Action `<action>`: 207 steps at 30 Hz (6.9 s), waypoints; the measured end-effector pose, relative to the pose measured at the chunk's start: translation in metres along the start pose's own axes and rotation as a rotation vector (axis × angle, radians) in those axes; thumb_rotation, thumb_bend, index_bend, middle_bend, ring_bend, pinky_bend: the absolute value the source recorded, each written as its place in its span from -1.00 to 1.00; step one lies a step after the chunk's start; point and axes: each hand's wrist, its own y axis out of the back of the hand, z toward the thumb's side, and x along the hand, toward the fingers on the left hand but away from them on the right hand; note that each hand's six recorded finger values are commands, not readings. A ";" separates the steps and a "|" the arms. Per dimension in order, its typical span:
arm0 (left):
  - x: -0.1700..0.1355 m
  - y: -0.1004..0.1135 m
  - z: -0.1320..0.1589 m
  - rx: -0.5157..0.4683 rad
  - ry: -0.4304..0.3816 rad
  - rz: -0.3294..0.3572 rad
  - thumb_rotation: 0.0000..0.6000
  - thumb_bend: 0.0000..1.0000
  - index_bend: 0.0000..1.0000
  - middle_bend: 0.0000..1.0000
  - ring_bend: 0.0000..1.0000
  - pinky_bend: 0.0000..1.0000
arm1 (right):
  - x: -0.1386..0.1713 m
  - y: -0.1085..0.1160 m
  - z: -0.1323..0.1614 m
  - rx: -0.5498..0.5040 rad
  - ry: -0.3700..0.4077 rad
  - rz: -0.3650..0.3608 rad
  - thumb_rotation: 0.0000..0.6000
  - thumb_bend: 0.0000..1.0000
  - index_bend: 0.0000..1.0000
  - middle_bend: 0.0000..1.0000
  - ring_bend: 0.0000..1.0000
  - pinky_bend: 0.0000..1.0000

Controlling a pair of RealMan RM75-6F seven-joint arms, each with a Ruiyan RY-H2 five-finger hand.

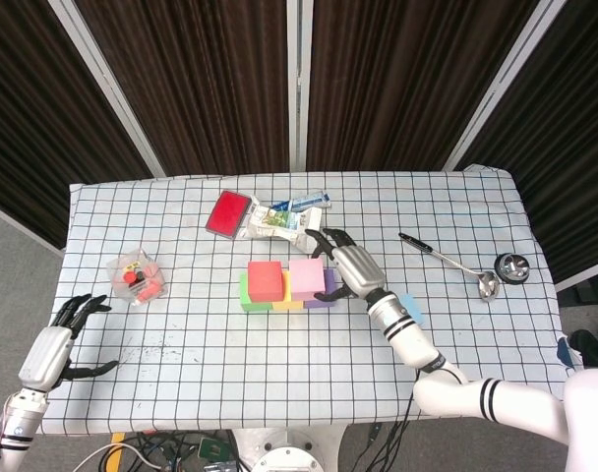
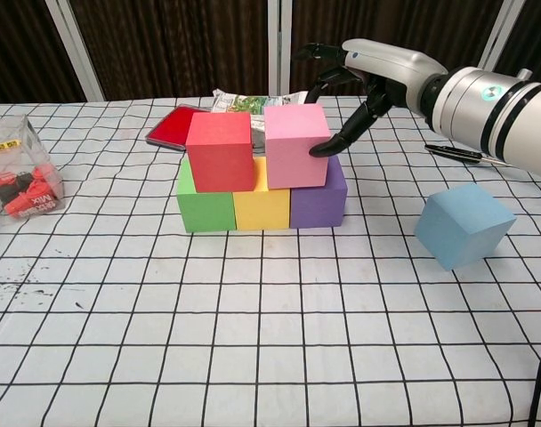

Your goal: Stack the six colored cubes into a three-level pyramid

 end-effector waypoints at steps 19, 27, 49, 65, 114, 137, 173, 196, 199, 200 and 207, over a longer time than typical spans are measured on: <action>0.000 -0.001 -0.003 -0.004 0.007 -0.005 1.00 -1.00 -0.80 -0.57 -0.90 -0.91 | 0.001 -0.006 -0.001 -0.016 -0.014 -0.023 1.00 -0.76 -1.00 -0.18 -0.91 -1.00; 0.001 -0.002 -0.003 -0.007 0.011 -0.016 1.00 -1.00 -0.80 -0.57 -0.90 -0.91 | 0.000 -0.006 -0.001 -0.016 -0.021 -0.022 1.00 -0.75 -1.00 -0.18 -0.91 -1.00; 0.000 -0.004 -0.005 -0.012 0.020 -0.022 1.00 -1.00 -0.80 -0.57 -0.90 -0.91 | -0.005 -0.011 0.006 -0.013 -0.018 -0.013 1.00 -0.74 -1.00 -0.18 -0.91 -1.00; -0.001 -0.004 -0.006 -0.010 0.022 -0.022 1.00 -1.00 -0.80 -0.57 -0.90 -0.91 | -0.007 -0.010 0.008 -0.015 -0.020 -0.014 1.00 -0.74 -1.00 -0.18 -0.91 -1.00; -0.001 -0.006 -0.008 -0.011 0.027 -0.027 1.00 -1.00 -0.80 -0.57 -0.90 -0.91 | -0.008 -0.016 0.007 -0.027 -0.014 0.018 1.00 -0.95 -1.00 -0.53 -0.95 -1.00; 0.077 0.019 0.021 -0.021 -0.025 0.126 1.00 -1.00 -0.80 -0.54 -0.90 -0.87 | 0.011 0.042 -0.004 -0.016 -0.035 -0.054 1.00 -0.98 -1.00 -0.85 -1.00 -1.00; 0.162 -0.080 0.096 -0.293 0.115 0.158 1.00 -1.00 -0.85 -0.76 -1.00 -0.93 | -0.015 0.034 -0.032 -0.058 -0.155 -0.005 1.00 -0.74 -1.00 -1.00 -1.00 -1.00; 0.175 -0.103 0.105 -0.344 0.134 0.141 1.00 -1.00 -0.86 -0.84 -1.00 -0.93 | -0.006 0.044 -0.044 -0.093 -0.177 -0.026 1.00 -0.73 -1.00 -1.00 -1.00 -1.00; 0.176 -0.108 0.110 -0.350 0.126 0.133 1.00 -1.00 -0.86 -0.84 -1.00 -0.93 | 0.000 0.055 -0.050 -0.117 -0.189 -0.047 1.00 -0.73 -1.00 -1.00 -1.00 -1.00; 0.177 -0.109 0.112 -0.352 0.124 0.131 1.00 -1.00 -0.86 -0.84 -1.00 -0.93 | 0.002 0.057 -0.052 -0.123 -0.193 -0.051 1.00 -0.73 -1.00 -1.00 -1.00 -1.00; 0.181 -0.114 0.123 -0.355 0.109 0.124 1.00 -1.00 -0.86 -0.84 -1.00 -0.93 | 0.013 0.066 -0.062 -0.142 -0.208 -0.058 1.00 -0.73 -1.00 -1.00 -1.00 -1.00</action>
